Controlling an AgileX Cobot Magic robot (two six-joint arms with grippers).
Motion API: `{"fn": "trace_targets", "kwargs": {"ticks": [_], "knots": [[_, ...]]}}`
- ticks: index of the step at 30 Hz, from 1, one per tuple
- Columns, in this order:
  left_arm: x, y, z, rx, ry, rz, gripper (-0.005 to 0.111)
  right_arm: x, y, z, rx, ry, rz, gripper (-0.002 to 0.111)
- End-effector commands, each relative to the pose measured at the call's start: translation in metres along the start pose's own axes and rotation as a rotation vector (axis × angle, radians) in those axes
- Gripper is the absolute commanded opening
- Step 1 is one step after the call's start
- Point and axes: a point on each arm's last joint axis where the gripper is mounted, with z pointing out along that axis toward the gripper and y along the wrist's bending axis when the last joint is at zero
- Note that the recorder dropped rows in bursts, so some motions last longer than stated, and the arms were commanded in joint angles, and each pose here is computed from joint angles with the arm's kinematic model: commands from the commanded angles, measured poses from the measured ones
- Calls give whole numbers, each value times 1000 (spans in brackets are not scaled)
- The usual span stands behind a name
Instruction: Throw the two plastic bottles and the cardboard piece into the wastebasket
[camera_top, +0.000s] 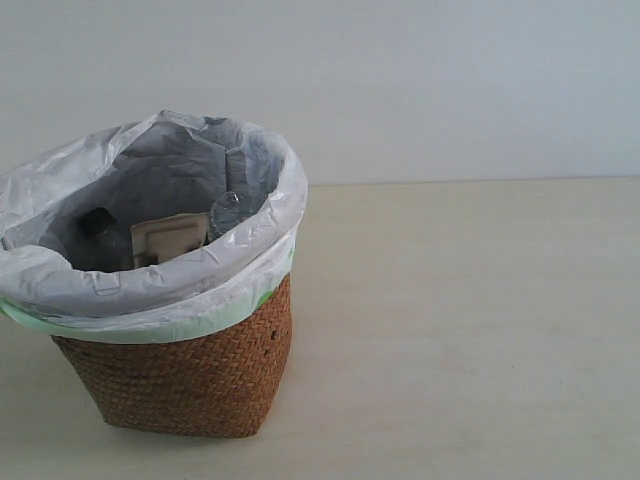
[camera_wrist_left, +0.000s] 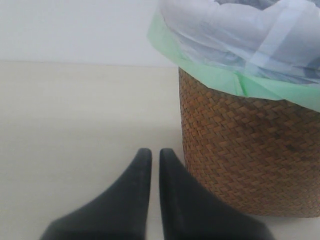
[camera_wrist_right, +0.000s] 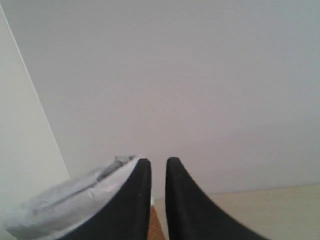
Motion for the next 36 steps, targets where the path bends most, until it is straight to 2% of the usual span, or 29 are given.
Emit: {"fn": "trace_targets", "kwargs": {"ticks": [1, 4, 10, 14, 20, 25, 29, 36], "knots": [[1, 0, 0, -4, -3, -8, 6, 11, -14, -2, 150, 109, -88, 7], [1, 0, 0, -4, -3, -8, 6, 15, -23, -5, 244, 164, -65, 7], [1, 0, 0, -4, -3, -8, 6, 24, -39, -13, 425, 291, -118, 7], [1, 0, 0, -4, -3, -8, 6, 28, -45, -17, 493, 342, -136, 7], [1, 0, 0, -4, -3, -8, 6, 29, -45, -17, 490, 372, -163, 7], [1, 0, 0, -4, -3, -8, 6, 38, -39, -18, 408, 471, -175, 7], [1, 0, 0, -4, -3, -8, 6, 41, -34, -17, 332, 515, -249, 7], [1, 0, 0, -4, -3, -8, 6, 46, -36, -18, 320, 519, -275, 7]]}}
